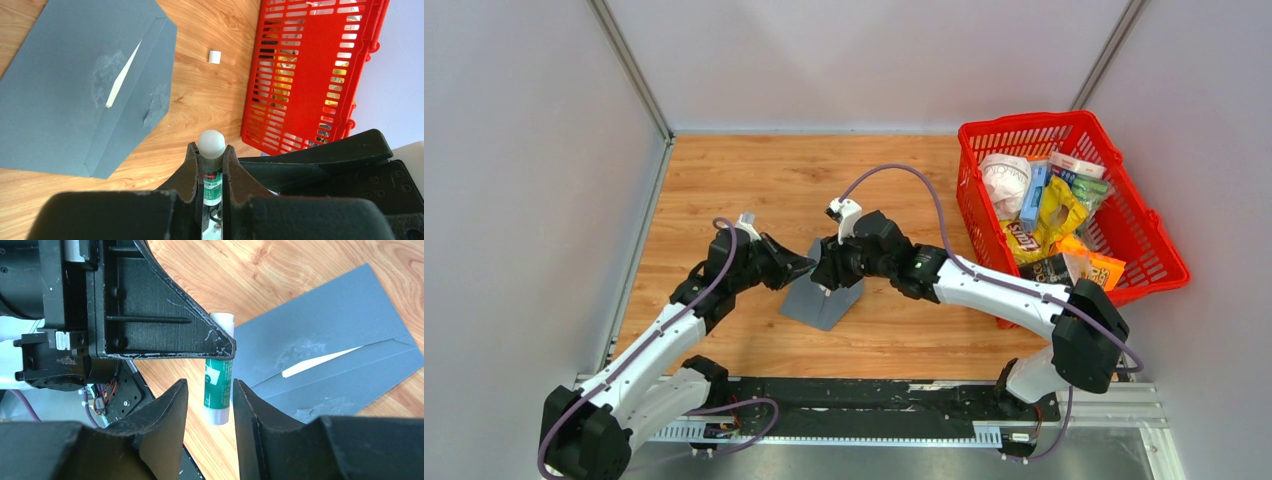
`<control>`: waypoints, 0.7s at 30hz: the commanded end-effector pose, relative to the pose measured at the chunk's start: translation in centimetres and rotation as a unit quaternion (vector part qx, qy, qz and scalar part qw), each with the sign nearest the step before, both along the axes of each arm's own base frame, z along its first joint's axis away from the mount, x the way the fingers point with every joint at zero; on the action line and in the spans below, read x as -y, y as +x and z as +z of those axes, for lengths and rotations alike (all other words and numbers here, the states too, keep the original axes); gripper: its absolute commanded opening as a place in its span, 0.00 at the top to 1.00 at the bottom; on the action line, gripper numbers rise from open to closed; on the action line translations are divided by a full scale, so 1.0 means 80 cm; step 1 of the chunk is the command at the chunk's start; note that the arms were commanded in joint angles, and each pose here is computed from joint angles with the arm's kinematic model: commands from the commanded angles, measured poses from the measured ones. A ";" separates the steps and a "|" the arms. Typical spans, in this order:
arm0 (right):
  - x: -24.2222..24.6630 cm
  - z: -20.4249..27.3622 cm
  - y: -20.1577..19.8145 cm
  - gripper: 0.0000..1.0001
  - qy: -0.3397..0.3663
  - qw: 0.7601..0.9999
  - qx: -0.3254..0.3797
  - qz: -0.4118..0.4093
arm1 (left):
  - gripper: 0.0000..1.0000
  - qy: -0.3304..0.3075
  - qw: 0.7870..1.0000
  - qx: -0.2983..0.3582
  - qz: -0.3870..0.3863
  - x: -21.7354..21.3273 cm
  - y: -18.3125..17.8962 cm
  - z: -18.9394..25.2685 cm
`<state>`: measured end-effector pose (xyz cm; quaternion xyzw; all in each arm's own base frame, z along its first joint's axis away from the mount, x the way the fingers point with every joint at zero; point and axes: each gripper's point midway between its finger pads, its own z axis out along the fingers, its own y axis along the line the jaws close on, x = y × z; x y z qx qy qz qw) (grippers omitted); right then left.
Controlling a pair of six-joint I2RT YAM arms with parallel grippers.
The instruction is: Place the letter into the envelope and seal it
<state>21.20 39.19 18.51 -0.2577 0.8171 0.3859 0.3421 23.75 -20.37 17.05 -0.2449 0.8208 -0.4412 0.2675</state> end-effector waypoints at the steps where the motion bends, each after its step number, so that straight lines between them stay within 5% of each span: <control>1: 0.002 0.005 -0.011 0.59 0.004 1.000 0.003 0.018 | 0.99 -0.007 0.999 0.037 0.000 0.002 0.007 0.033; 15: 0.000 -0.015 -0.011 0.65 -0.025 0.999 -0.008 0.020 | 0.99 -0.005 0.999 0.044 -0.003 0.001 0.005 0.038; 21: -0.003 -0.007 -0.004 0.92 -0.023 1.000 -0.003 0.006 | 0.92 -0.001 0.999 0.043 -0.017 0.004 0.002 0.035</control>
